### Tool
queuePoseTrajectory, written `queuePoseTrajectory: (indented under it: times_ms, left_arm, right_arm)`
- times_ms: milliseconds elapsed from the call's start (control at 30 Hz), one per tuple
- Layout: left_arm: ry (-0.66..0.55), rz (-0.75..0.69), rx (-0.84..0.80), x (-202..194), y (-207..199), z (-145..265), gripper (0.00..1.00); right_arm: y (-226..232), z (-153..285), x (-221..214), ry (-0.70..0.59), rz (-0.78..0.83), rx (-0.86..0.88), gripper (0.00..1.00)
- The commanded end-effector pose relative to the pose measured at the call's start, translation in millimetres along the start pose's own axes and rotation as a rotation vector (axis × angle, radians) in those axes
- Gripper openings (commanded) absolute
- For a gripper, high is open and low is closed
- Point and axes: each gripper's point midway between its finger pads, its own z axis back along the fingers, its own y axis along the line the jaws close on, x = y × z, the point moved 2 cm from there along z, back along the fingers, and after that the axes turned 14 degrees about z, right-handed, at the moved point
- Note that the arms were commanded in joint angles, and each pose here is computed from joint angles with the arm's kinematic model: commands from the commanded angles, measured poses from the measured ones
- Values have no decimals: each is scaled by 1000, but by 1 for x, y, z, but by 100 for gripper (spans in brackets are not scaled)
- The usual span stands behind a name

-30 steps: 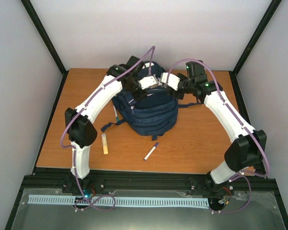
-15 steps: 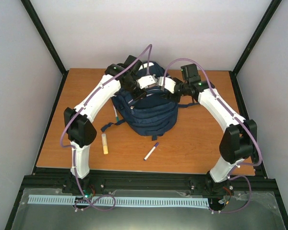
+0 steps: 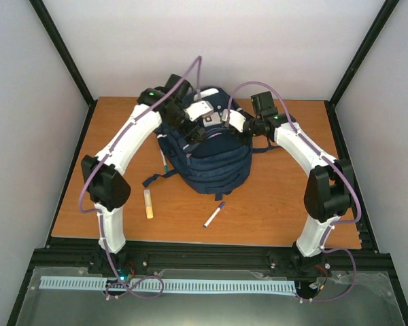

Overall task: Pack the student bag
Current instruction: Adjust the student bag at the center of the board.

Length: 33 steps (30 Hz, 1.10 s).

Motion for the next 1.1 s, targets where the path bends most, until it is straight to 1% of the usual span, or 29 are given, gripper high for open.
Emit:
queuePoseTrajectory:
  times_ms: [0,33,67,100,167,267,300,367,400,467,533,633,700,800,900,967,1033,1067]
  left_arm:
    - [-141,181,25,-1,26,68,87]
    - [-163,252,27,-7,36,75,85]
    - [-167,324,48,-17,47,76,81]
    - [-162,389,84,-28,58,75,73]
    - [-99,496,124,-59,71,56,53]
    - [14,650,129,-102,77,21,24]
    - [43,694,130,-112,78,10,16]
    - [85,746,104,-123,81,-14,5]
    - [96,763,84,-121,82,-24,3]
    - [120,785,30,-113,88,-48,1]
    - [126,763,2,-95,97,-69,1]
    - [102,714,-45,-65,105,-95,1]
    - [91,652,-75,-46,100,-115,1]
    - [60,564,-126,-18,87,-132,3]
    - [9,475,-132,7,85,-137,10]
    - [-32,429,-90,20,93,-130,13]
    - [-77,377,-19,34,101,-110,15]
    - [-99,361,9,40,104,-96,18]
  right_arm:
    - [-19,23,-4,33,-51,-87,4]
    - [-18,30,-6,42,-56,-100,4]
    - [-16,34,-8,53,-57,-107,3]
    - [-13,37,-11,67,-57,-110,3]
    - [-2,43,-13,84,-56,-94,3]
    - [8,52,-15,114,-70,-75,3]
    - [12,55,-16,120,-70,-62,3]
    - [20,59,-21,142,-70,-42,3]
    - [23,62,-23,153,-72,-40,3]
    - [27,69,-27,173,-80,-47,3]
    - [30,77,-30,192,-91,-61,3]
    - [38,88,-39,225,-106,-81,3]
    - [45,92,-44,239,-121,-81,3]
    - [50,102,-53,259,-150,-87,3]
    - [53,107,-58,270,-166,-85,3]
    - [53,109,-63,277,-194,-96,3]
    - [51,110,-66,272,-243,-116,3]
    - [48,111,-67,263,-272,-129,3]
